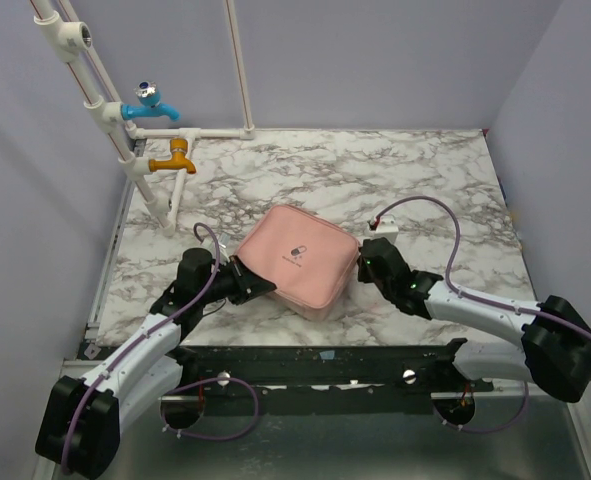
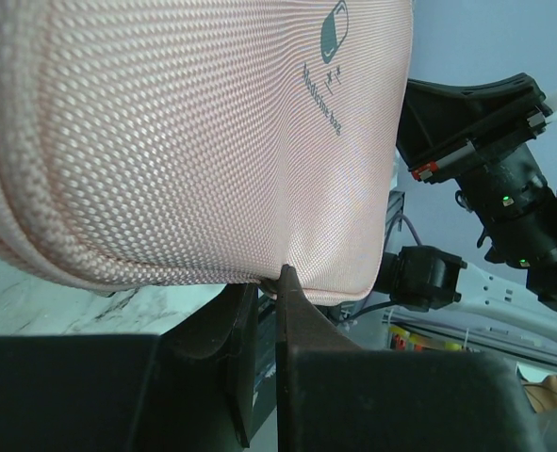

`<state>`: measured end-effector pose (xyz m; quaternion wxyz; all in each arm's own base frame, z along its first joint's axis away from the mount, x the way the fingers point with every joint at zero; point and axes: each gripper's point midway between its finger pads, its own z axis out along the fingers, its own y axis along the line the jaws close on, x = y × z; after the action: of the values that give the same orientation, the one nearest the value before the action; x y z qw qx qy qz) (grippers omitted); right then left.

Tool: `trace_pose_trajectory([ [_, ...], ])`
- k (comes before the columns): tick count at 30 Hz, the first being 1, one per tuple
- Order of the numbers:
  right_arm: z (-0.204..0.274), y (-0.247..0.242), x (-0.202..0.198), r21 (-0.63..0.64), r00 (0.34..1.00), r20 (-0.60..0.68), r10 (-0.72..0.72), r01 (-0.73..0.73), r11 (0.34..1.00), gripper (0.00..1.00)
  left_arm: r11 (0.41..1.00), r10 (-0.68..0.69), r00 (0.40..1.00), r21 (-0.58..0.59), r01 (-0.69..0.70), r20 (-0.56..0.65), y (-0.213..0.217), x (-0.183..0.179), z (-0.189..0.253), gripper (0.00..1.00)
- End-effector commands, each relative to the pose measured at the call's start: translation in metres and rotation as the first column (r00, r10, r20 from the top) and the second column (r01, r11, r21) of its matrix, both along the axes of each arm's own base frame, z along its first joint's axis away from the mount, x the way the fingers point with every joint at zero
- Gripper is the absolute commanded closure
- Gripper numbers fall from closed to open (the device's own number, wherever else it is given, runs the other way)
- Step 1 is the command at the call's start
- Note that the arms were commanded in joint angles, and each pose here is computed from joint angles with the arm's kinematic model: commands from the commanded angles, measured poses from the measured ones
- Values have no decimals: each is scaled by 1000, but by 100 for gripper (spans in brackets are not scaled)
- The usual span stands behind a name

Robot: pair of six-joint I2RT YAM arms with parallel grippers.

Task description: Organize the medicine kit

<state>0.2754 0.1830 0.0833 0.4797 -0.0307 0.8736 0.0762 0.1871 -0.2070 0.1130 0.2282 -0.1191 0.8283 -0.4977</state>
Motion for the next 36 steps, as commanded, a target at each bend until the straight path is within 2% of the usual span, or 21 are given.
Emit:
trace_pose_trajectory([
  [1, 26, -32, 25, -3, 981, 104, -166, 167, 986, 99, 994, -113, 993, -6, 113, 47, -4, -16, 2, 100],
  [5, 15, -23, 15, 41, 991, 45, -124, 122, 992, 99, 994, -109, 993, 5, 109, 38, -3, -17, 5, 98],
  [6, 11, -21, 13, 48, 992, 21, -122, 121, 991, 99, 994, -108, 994, 17, 108, 27, -1, -19, 3, 90],
  [8, 2, -18, 7, 48, 993, -26, -117, 118, 992, 100, 994, -105, 994, 26, 105, 11, 2, -24, 2, 65],
  [10, 0, -18, 3, 56, 992, -40, -123, 125, 991, 99, 995, -96, 995, 26, 96, 11, 4, -27, 4, 47],
  [12, 0, -18, 0, 80, 991, -39, -130, 132, 988, 100, 996, -84, 996, 31, 84, 6, 7, -31, 4, 32],
  [14, 3, -19, -1, 103, 989, -36, -141, 144, 984, 99, 997, -76, 997, 28, 77, -5, 9, -35, 4, 22],
  [20, 6, -9, -12, 164, 990, -50, -130, 137, 977, 99, 994, -95, 993, -63, 91, -72, 4, -57, 1, 18],
  [30, -3, 29, -62, 303, 990, -93, -108, 132, 944, 99, 995, -74, 991, -75, 66, -114, 6, -69, -3, 17],
  [36, 3, 78, -97, 367, 996, -69, -53, 74, 927, 99, 994, -77, 988, -81, 67, -133, 6, -75, 2, 16],
])
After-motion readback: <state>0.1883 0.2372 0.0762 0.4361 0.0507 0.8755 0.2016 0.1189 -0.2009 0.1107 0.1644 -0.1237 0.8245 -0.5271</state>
